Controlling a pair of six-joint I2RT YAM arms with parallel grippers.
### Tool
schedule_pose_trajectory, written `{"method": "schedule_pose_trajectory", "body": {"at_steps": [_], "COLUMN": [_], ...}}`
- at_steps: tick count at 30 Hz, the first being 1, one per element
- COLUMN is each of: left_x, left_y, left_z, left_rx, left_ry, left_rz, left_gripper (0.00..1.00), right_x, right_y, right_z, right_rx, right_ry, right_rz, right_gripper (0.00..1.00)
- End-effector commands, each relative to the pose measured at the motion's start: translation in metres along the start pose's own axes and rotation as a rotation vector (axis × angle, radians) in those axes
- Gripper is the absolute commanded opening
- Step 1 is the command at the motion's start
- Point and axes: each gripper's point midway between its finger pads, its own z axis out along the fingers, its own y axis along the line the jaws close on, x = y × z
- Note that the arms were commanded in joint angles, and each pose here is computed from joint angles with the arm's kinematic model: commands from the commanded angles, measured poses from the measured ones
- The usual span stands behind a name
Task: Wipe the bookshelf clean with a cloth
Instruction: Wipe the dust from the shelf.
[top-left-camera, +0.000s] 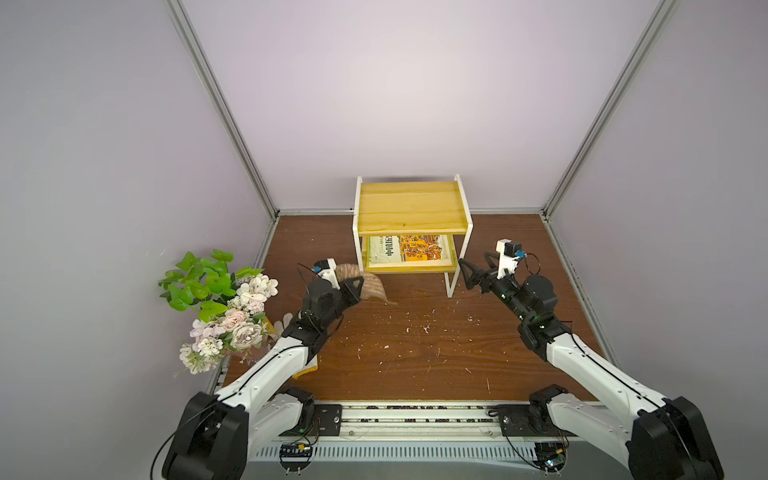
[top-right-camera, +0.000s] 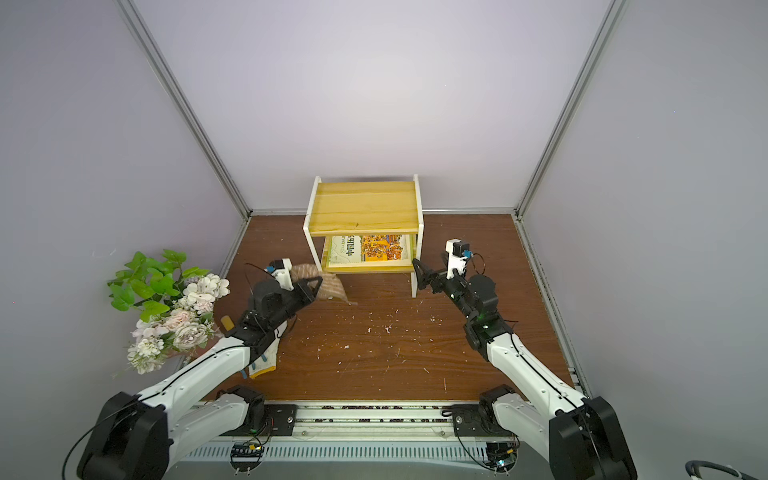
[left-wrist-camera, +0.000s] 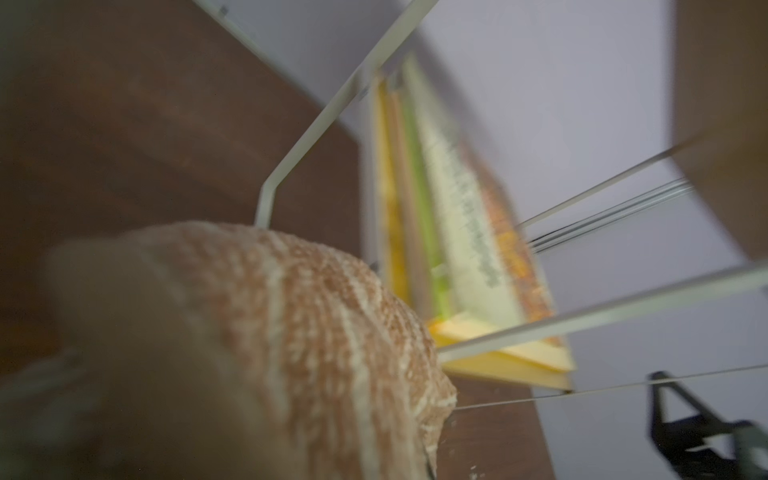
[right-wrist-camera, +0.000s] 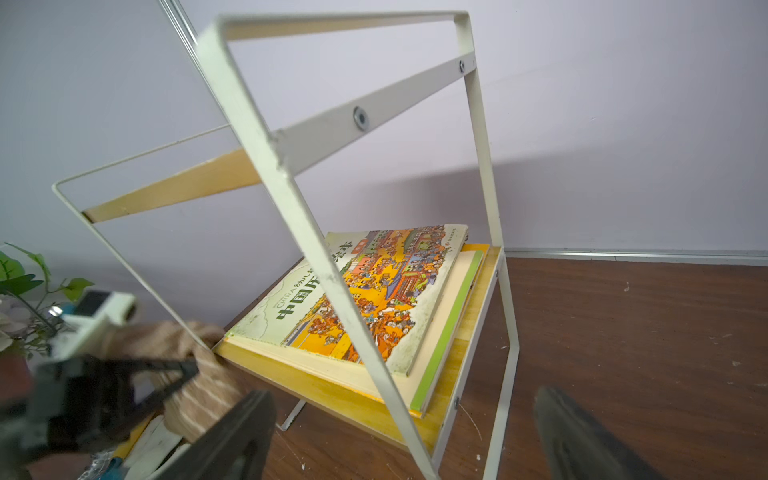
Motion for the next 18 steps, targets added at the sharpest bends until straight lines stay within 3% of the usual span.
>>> {"method": "schedule_pose_trajectory", "body": {"at_steps": [1, 2, 7, 11, 15, 18], "left_x": [0.007, 0.008, -0.012, -0.005, -0.015, -0.018], "left_y": [0.013, 0.009, -0.084, -0.158, -0.208, -0.234], "left_z": [0.002, 0.002, -0.032, -0.073, -0.096, -0.108], "left_rx": [-0.014, -0.002, 0.245, 0.517, 0.705, 0.84], "left_ry": [-0.028, -0.01, 0.015, 0.067, -0.01, -0.094], "left_rz": [-0.028, -0.019, 0.146, 0.268, 0.227, 0.16], "left_gripper": [0.0, 0.0, 0.0, 0.0, 0.0, 0.0], "right_x": [-0.014, -0.015, -0.02, -0.001, 0.02, 0.001], "right_y": [0.009, 0.009, 0.027, 0.071, 0.129, 0.162], "right_z": [0.001, 0.001, -0.006, -0.025, -0.049, -0.061], "right_rx": [-0.034, -0.034, -0.119, -0.385, -0.712, -0.857], "right_ry": [-0.04, -0.04, -0.042, 0.03, 0.123, 0.048], "right_rz": [-0.005, -0.007, -0.048, -0.087, 0.065, 0.222], "right_gripper": [0.99, 0.99, 0.99, 0.99, 0.99, 0.99]}}
